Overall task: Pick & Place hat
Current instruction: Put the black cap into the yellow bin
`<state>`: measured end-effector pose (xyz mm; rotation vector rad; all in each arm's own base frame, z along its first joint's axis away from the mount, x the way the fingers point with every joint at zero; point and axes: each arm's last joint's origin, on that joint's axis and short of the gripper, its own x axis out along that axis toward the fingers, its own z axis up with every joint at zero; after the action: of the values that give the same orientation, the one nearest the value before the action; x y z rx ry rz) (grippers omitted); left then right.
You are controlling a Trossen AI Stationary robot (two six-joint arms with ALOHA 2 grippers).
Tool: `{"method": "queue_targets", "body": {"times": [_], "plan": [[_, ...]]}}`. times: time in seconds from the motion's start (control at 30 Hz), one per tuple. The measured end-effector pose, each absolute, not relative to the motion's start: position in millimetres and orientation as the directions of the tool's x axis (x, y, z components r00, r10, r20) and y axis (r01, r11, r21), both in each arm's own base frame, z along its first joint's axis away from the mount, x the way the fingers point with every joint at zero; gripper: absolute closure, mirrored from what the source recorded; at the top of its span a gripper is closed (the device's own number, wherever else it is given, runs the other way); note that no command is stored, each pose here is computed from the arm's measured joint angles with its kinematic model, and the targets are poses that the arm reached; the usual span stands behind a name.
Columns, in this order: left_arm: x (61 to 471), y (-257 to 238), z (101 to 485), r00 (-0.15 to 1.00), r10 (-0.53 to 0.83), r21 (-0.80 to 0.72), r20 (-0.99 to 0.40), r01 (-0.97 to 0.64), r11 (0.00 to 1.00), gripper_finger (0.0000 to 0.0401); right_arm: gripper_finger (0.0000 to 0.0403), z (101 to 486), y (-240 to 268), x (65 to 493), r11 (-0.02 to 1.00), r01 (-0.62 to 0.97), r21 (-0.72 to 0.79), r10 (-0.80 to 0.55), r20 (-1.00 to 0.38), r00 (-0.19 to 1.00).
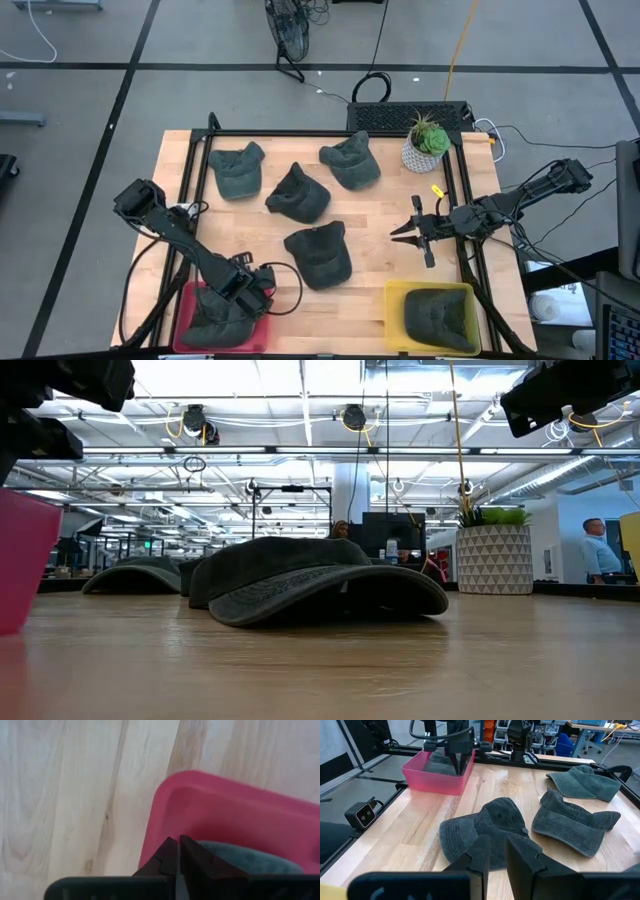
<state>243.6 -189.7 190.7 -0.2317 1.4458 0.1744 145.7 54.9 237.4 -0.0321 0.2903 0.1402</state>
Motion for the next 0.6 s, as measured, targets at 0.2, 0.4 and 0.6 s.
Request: {"method": "queue_targets", "body": {"times": [0.2,0.4,0.6], "plan": [[241.7,-189.4,192.2,0.082,-0.032,-0.053,-0.996,-0.262,0.964,0.0376,0.0358,237.5,54.9,145.6,0.990,-0.143,-0.011,0.134,-0.287,0.948],[248.9,-191.7,212.0,0.064,-0.082,-0.095,-0.995,-0.232,0.968,0.0397,0.0358,237.4,54.9,145.7,0.990,-0.143,-0.011,0.134,-0.288,0.948],[260.6,-190.8,247.4,0.141,-0.042,-0.072,-0.989,-0.215,0.974,0.0379,0.0358,237.4,54.9,145.7,0.990,-0.143,-0.011,0.134,-0.287,0.948]]}}
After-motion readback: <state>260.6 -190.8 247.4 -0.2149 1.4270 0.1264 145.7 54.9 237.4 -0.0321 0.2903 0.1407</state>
